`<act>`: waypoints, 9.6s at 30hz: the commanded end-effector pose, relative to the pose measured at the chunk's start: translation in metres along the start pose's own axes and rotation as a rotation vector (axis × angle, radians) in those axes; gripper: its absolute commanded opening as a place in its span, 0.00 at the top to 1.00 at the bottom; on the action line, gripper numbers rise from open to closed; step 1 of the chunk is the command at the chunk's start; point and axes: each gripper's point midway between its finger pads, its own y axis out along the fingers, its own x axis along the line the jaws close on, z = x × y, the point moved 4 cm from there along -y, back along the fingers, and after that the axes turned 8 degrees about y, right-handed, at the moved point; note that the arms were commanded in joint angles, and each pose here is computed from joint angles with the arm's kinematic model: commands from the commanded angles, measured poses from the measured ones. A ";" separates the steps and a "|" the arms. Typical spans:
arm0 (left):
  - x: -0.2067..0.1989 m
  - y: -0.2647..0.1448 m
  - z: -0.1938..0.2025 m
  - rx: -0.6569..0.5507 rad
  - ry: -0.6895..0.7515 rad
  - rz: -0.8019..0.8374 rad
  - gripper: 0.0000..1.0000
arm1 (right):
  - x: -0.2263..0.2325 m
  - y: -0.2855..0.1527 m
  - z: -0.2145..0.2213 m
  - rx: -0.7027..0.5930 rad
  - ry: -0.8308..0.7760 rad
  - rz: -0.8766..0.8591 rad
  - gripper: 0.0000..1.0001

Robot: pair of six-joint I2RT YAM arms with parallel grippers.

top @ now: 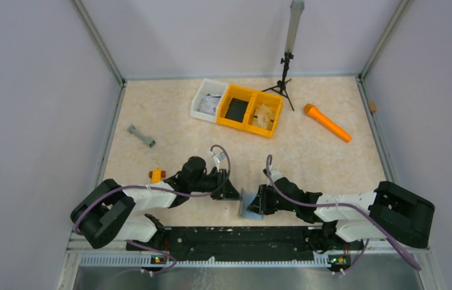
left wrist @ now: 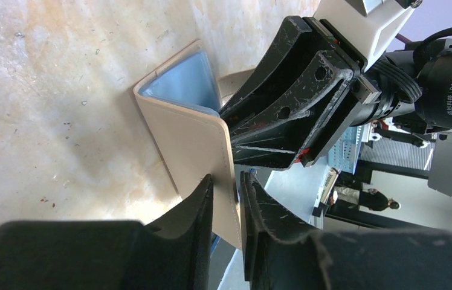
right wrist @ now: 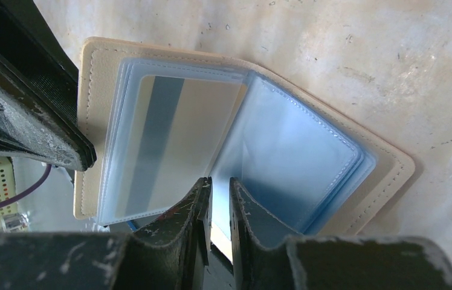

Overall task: Take the credit cards out of the card holder
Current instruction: Remove the credit card from the card holder, then place the credit card in the storage box.

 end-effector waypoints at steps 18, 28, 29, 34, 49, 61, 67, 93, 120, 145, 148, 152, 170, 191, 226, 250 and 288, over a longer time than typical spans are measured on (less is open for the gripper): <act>-0.007 0.004 -0.004 -0.001 0.032 0.035 0.80 | 0.004 -0.004 -0.005 -0.027 -0.001 -0.029 0.82; -0.013 0.003 -0.005 -0.003 0.044 0.057 0.93 | 0.000 -0.003 -0.004 -0.025 -0.001 -0.014 0.83; -0.012 0.004 -0.005 -0.003 0.045 0.052 0.95 | 0.000 -0.003 -0.004 -0.026 -0.002 -0.014 0.83; -0.008 0.004 -0.005 0.010 0.051 0.013 1.00 | 0.001 -0.009 -0.006 -0.028 -0.017 -0.001 0.84; -0.005 -0.012 -0.020 0.029 0.069 -0.226 1.00 | -0.019 -0.043 -0.012 -0.050 -0.099 0.178 0.79; -0.011 -0.003 -0.021 0.052 0.048 -0.206 1.00 | -0.021 -0.014 -0.013 -0.019 -0.113 0.221 0.92; -0.005 0.002 -0.020 0.053 0.050 -0.214 1.00 | -0.018 -0.018 -0.016 -0.036 -0.118 0.212 0.92; 0.039 -0.047 -0.004 0.070 0.060 -0.643 0.66 | 0.023 -0.012 -0.023 -0.063 0.002 -0.019 0.55; -0.054 -0.021 -0.019 -0.030 0.141 -0.262 0.72 | -0.021 -0.041 -0.029 -0.176 0.048 0.230 0.21; 0.025 0.010 0.012 0.081 -0.003 -0.403 0.63 | -0.019 -0.034 -0.022 -0.090 -0.024 0.241 0.36; 0.024 0.015 0.015 0.082 -0.022 -0.350 0.63 | -0.024 -0.031 -0.020 -0.086 -0.022 0.256 0.35; 0.023 0.021 0.018 0.086 -0.050 -0.296 0.66 | -0.024 -0.028 -0.016 -0.111 0.013 0.179 0.38; 0.029 0.015 0.018 -0.008 -0.160 -0.089 0.91 | -0.025 -0.008 -0.002 -0.057 0.101 0.099 0.61; -0.011 -0.027 -0.008 -0.159 -0.101 0.119 1.00 | -0.017 -0.048 -0.017 -0.279 0.249 -0.206 0.11; 0.013 -0.154 -0.269 -0.447 0.770 -1.265 1.00 | 0.044 -0.102 -0.090 -0.442 -0.125 0.005 0.20; 0.098 -0.093 -0.378 0.021 1.947 -1.094 1.00 | 0.064 -0.136 -0.096 -0.436 -0.177 0.004 0.21; 0.127 -0.102 -0.385 0.205 1.908 -1.181 0.51 | 0.057 -0.138 -0.093 -0.448 -0.143 -0.001 0.26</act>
